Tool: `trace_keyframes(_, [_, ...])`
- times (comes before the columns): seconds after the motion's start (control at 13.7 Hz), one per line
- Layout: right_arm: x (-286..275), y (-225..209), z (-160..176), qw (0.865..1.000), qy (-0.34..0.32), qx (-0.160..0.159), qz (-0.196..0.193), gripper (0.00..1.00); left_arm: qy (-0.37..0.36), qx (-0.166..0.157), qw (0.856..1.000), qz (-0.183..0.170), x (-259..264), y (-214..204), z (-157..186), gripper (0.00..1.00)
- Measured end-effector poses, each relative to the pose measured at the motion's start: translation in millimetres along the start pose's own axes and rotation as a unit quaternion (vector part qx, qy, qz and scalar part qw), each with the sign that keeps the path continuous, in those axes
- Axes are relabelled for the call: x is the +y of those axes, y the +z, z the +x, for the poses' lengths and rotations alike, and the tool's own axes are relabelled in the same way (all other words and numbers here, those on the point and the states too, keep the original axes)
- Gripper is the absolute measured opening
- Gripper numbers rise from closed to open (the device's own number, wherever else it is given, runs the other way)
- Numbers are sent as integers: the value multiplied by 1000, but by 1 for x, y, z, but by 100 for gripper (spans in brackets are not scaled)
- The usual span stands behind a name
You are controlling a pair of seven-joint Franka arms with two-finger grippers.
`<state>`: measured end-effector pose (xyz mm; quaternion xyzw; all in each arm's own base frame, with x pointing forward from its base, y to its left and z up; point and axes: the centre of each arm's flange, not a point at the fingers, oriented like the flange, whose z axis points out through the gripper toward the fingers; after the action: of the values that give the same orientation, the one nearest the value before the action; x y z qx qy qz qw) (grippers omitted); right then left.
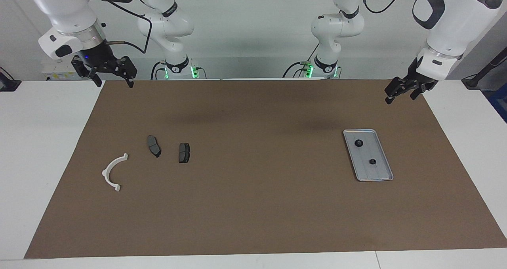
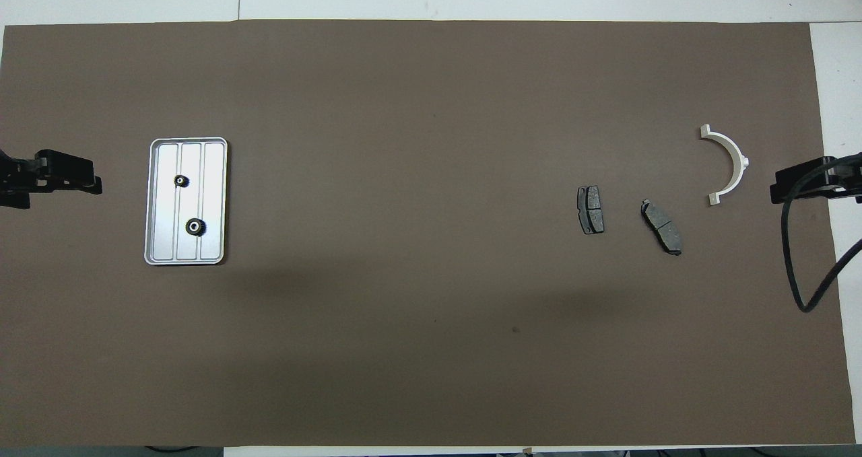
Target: Place bearing gear from tray to pile
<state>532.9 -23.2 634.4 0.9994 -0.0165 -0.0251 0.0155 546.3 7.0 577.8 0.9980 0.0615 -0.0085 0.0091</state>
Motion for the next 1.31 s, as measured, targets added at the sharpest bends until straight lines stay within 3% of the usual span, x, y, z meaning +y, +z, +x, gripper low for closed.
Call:
trace_keyframes(0.29, [1, 0, 0, 1000, 1, 0, 0, 100, -5, -9, 1000, 2, 0, 36, -5, 100])
trace_keyframes(0.73, [1, 0, 0, 1000, 1, 0, 0, 100, -44, -14, 999, 14, 8, 149, -7, 100])
trace_keyframes(1.31, [1, 3, 0, 1000, 1, -3, 0, 100, -63, -7, 998, 15, 27, 224, 0, 100])
